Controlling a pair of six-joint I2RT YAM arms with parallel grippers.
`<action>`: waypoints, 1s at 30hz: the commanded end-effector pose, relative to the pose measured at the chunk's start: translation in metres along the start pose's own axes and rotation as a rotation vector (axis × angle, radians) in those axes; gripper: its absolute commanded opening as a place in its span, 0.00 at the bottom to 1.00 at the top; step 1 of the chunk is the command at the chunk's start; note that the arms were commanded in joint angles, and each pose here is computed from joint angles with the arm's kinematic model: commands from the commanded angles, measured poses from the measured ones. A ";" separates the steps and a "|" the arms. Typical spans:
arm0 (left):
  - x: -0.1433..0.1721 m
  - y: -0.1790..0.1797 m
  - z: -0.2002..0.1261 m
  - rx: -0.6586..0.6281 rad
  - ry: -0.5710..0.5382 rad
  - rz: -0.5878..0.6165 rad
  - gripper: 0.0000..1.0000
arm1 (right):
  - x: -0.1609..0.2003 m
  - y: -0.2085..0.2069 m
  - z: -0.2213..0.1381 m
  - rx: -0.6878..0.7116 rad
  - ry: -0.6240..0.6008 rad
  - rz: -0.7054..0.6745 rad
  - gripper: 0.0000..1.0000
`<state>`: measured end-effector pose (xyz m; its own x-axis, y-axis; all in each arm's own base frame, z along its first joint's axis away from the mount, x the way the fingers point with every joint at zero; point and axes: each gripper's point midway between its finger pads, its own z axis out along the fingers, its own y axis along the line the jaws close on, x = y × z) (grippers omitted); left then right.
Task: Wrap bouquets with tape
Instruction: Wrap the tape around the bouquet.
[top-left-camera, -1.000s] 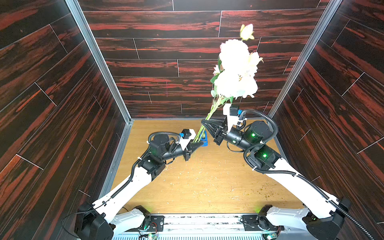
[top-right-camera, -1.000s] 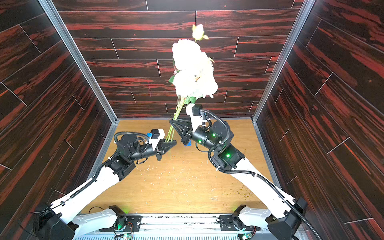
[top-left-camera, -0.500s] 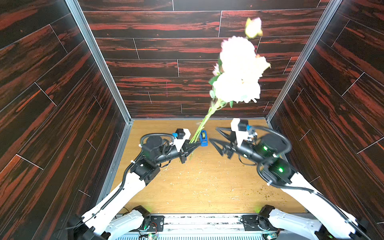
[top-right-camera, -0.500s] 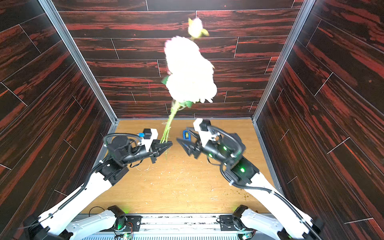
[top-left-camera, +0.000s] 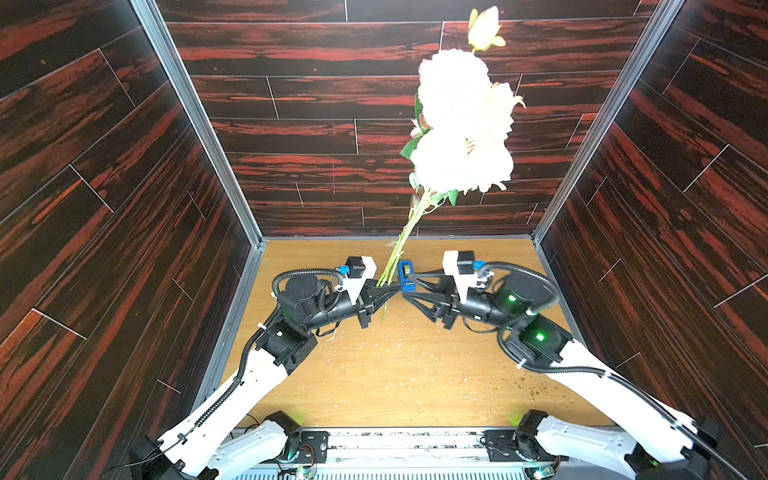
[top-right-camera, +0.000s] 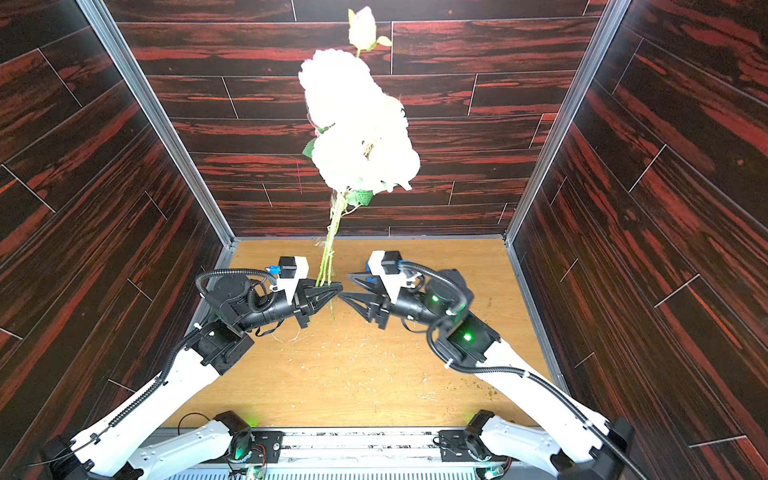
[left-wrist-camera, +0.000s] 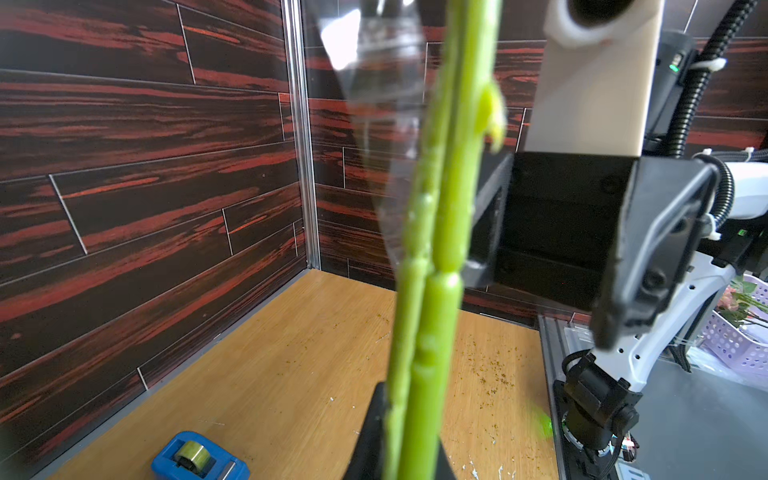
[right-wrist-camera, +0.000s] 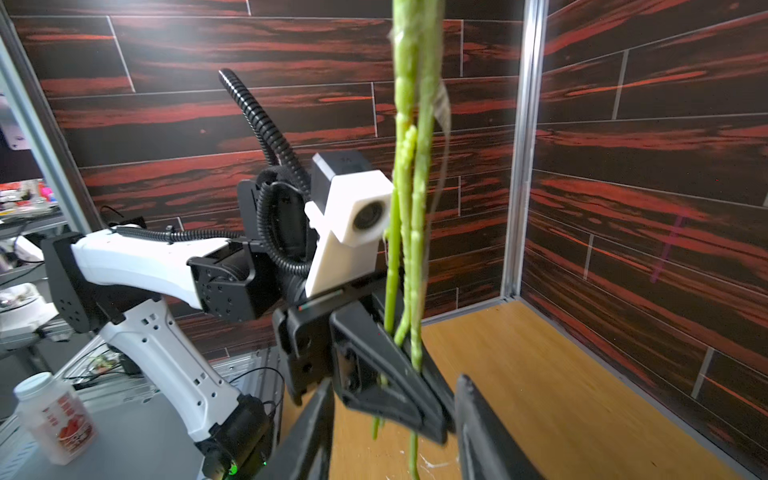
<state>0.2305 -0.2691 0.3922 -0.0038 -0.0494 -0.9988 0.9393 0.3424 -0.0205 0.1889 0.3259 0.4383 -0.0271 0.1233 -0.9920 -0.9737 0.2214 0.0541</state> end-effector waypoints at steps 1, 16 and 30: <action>-0.016 -0.009 -0.004 0.024 -0.049 0.027 0.00 | -0.024 0.005 0.007 -0.035 -0.069 -0.032 0.44; -0.018 -0.014 -0.009 0.032 -0.061 0.027 0.00 | -0.021 -0.008 0.025 -0.019 -0.034 -0.005 0.24; -0.018 -0.016 -0.008 0.041 -0.065 0.020 0.00 | -0.024 -0.012 0.024 0.009 -0.018 -0.029 0.00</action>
<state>0.2220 -0.2688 0.3973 -0.0060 -0.0729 -0.9973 0.9473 0.3191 -0.0290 0.2029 0.3442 0.4559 -0.0192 0.1329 -0.9909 -0.9768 0.2089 0.0470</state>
